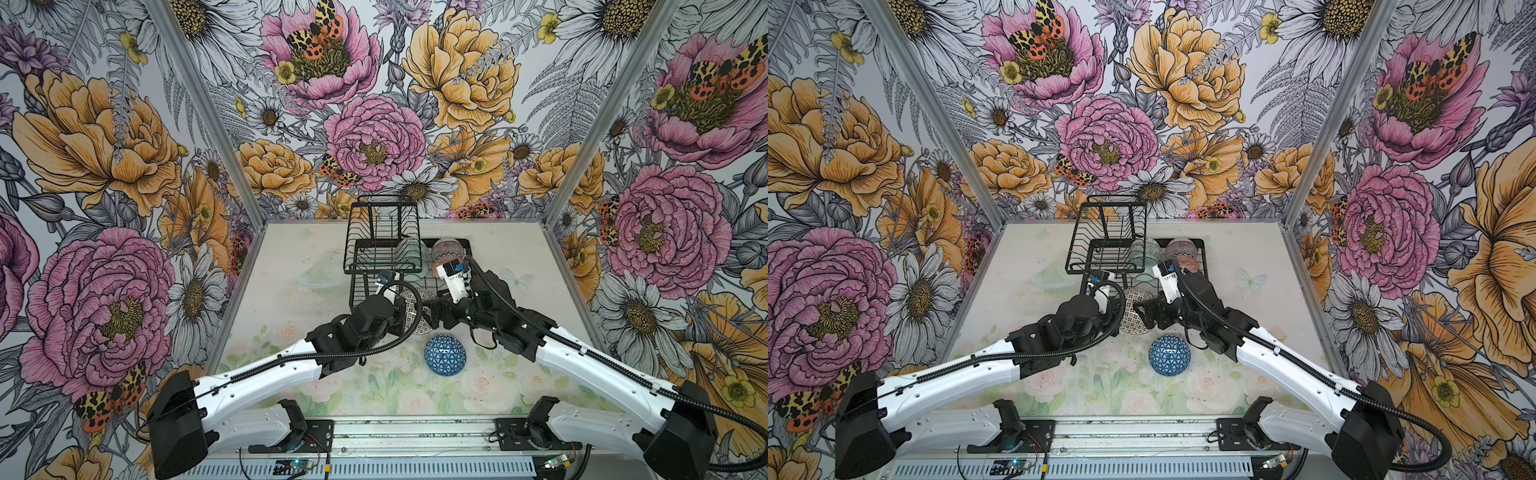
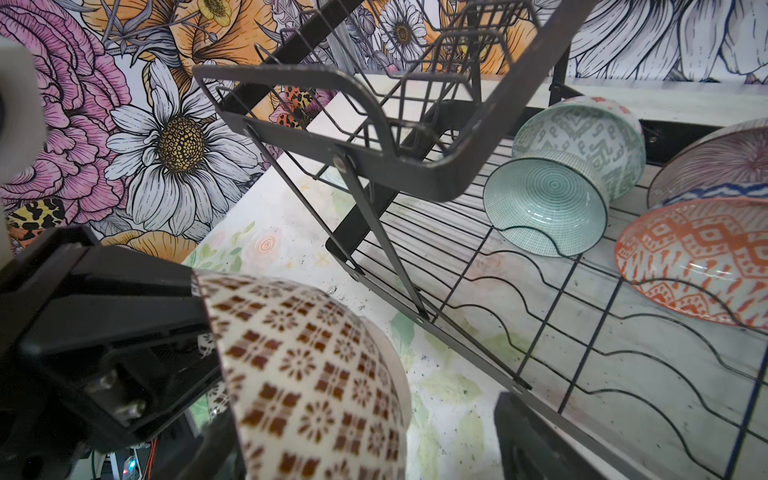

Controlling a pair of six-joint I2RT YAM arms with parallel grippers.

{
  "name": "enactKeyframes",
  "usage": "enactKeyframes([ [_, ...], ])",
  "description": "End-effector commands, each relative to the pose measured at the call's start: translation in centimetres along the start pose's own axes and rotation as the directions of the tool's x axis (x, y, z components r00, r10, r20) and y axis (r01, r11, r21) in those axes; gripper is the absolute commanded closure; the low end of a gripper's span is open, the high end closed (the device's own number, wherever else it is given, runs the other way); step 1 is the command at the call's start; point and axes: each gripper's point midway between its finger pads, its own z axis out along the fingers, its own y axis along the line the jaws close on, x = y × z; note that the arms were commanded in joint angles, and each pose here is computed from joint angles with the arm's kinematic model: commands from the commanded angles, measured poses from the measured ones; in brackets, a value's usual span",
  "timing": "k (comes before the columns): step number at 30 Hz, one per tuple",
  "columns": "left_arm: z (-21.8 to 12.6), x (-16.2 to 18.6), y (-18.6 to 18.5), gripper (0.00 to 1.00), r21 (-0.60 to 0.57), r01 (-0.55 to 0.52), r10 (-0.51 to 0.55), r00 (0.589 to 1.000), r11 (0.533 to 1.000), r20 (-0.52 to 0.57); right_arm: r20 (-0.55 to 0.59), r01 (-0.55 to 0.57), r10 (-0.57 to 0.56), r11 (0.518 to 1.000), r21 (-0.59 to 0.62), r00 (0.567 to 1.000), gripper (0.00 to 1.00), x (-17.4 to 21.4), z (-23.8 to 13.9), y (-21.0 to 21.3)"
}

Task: Load the bowls into the dish rack
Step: 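Bring the right gripper to the brown-patterned bowl held by the left gripper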

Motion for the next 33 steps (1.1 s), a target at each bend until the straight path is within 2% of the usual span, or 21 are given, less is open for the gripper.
enactKeyframes([
  [1,-0.8,-3.9,-1.1,1.00,0.036,0.045,-0.049,0.991,0.998,0.124,0.041,-0.008,0.008,1.000,0.008,0.999,0.14,-0.9,0.2,0.1],
  [6,-0.7,-3.9,-1.3,1.00,0.041,0.042,-0.046,0.991,0.998,0.124,0.034,-0.012,0.012,1.000,0.015,0.999,0.23,-0.7,0.6,-0.1],
  [14,-0.2,-3.3,-1.6,1.00,0.052,0.041,-0.046,0.994,0.998,0.102,0.023,-0.017,0.016,1.000,0.017,1.000,0.45,-0.4,0.8,-0.2],
  [19,0.1,-3.0,-1.9,1.00,0.059,0.039,-0.044,0.995,0.997,0.092,0.014,-0.026,0.026,0.999,0.025,1.000,0.76,-0.1,1.1,-0.5],
  [24,0.1,-2.8,-2.1,1.00,0.063,0.034,-0.039,0.996,0.997,0.085,0.010,-0.029,0.029,0.999,0.028,1.000,0.95,0.1,1.2,-0.6],
  [27,0.2,-2.7,-2.2,1.00,0.063,0.030,-0.034,0.996,0.998,0.077,0.010,-0.030,0.030,0.999,0.028,1.000,1.00,0.1,1.2,-0.6],
  [32,0.4,-2.2,-2.5,1.00,0.072,0.018,-0.022,0.999,0.997,0.050,0.013,-0.028,0.027,0.999,0.037,1.000,1.00,0.5,0.9,-0.8],
  [33,0.5,-2.0,-2.5,0.97,0.070,0.015,-0.017,0.999,0.997,0.038,0.012,-0.025,0.024,0.999,0.039,1.000,1.00,0.6,0.9,-0.9],
])
